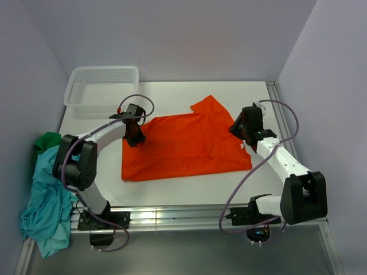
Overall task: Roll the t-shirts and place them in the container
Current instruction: Fold the tshirt
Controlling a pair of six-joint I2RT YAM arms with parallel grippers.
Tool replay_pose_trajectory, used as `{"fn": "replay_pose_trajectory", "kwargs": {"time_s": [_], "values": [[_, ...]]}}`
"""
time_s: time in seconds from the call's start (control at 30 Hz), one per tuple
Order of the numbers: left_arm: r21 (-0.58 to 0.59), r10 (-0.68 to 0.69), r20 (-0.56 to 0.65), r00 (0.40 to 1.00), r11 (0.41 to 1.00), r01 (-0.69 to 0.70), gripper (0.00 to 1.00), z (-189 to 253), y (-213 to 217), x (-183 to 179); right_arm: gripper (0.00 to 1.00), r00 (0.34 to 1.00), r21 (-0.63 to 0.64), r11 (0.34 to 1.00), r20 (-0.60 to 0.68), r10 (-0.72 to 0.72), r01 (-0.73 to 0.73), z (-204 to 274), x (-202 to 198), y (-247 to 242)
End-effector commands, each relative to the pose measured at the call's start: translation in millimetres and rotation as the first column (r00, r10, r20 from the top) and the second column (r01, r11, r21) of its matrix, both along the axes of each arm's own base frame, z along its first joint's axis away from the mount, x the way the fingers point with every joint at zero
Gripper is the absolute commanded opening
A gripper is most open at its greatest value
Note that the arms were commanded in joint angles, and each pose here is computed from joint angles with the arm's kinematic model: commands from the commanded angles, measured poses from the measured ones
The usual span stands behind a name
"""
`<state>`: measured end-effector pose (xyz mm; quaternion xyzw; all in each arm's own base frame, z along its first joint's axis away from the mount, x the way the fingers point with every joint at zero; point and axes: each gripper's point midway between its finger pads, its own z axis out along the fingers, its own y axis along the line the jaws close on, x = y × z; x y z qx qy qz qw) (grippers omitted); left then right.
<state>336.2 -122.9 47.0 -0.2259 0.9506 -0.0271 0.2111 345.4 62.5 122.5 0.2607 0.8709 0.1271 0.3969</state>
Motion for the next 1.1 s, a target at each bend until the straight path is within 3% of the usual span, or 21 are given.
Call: {"fn": "replay_pose_trajectory", "kwargs": {"time_s": [0.0,0.27,0.53,0.67,0.77,1.07], "values": [[0.011,-0.022,0.093,0.995,1.0,0.021,0.36,13,-8,30,0.35,0.995,0.002,0.998,0.077,0.059,-0.059,24,25,12],[0.016,-0.008,0.085,0.996,1.0,0.007,0.34,-5,-15,46,0.34,0.996,0.0,0.998,0.055,0.068,-0.069,16,36,15],[0.098,0.026,0.045,0.999,0.995,-0.031,0.29,-24,-9,45,0.33,0.996,0.007,0.998,0.054,0.065,-0.065,15,44,17],[0.114,0.027,0.052,0.998,0.993,-0.032,0.22,-25,-11,42,0.33,0.997,0.01,0.998,0.054,0.058,-0.059,13,48,17],[0.138,0.026,0.058,0.998,0.99,-0.034,0.01,-20,-10,42,0.32,0.997,0.009,0.998,0.045,0.058,-0.059,11,53,18],[0.177,0.026,0.11,0.994,0.983,-0.045,0.0,20,-3,41,0.32,0.999,-0.037,0.999,0.028,0.018,-0.017,18,88,13]]}}
